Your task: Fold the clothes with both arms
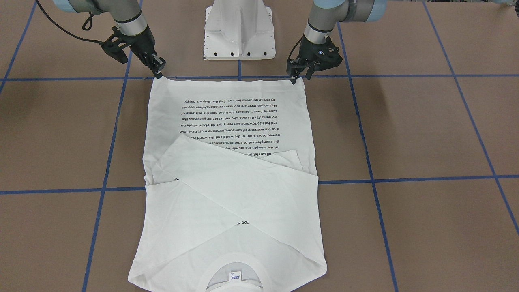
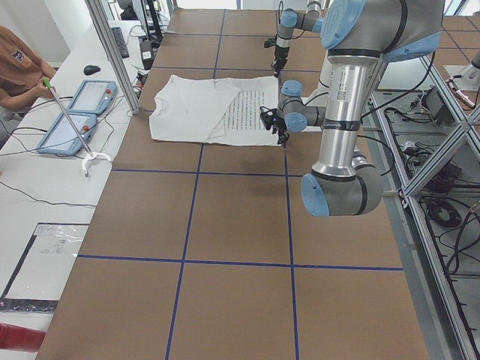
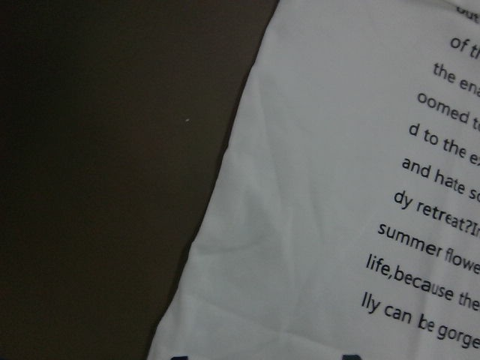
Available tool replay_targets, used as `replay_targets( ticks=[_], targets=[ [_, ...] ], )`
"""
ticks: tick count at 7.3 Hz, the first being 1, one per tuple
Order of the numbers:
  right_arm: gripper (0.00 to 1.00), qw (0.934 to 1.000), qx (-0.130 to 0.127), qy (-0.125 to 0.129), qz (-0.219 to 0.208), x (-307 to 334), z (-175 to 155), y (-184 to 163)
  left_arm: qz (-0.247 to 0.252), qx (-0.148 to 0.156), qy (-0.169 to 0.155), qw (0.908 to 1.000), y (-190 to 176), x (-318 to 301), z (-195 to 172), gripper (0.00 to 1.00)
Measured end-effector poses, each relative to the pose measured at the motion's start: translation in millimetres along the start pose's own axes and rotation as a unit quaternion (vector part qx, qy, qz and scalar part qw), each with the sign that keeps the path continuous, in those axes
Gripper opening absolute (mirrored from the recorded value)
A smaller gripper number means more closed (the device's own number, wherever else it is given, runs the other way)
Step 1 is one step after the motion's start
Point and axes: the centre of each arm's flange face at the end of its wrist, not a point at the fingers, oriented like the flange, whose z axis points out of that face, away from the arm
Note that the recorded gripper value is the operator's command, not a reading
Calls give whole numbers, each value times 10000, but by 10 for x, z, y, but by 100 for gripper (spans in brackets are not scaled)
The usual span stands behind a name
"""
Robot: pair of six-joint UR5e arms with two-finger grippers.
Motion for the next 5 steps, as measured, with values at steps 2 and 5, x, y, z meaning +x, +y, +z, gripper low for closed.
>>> replay_targets(
  ticks=[2,5],
  targets=[
    [0,10000,3,0,2,1,0,-4,40,-53,-101,9999,88,-57,88,33],
    [0,10000,7,-7,8,-4,-7,-11,45,-75,-124,9999,110,-75,100,0]
  ],
)
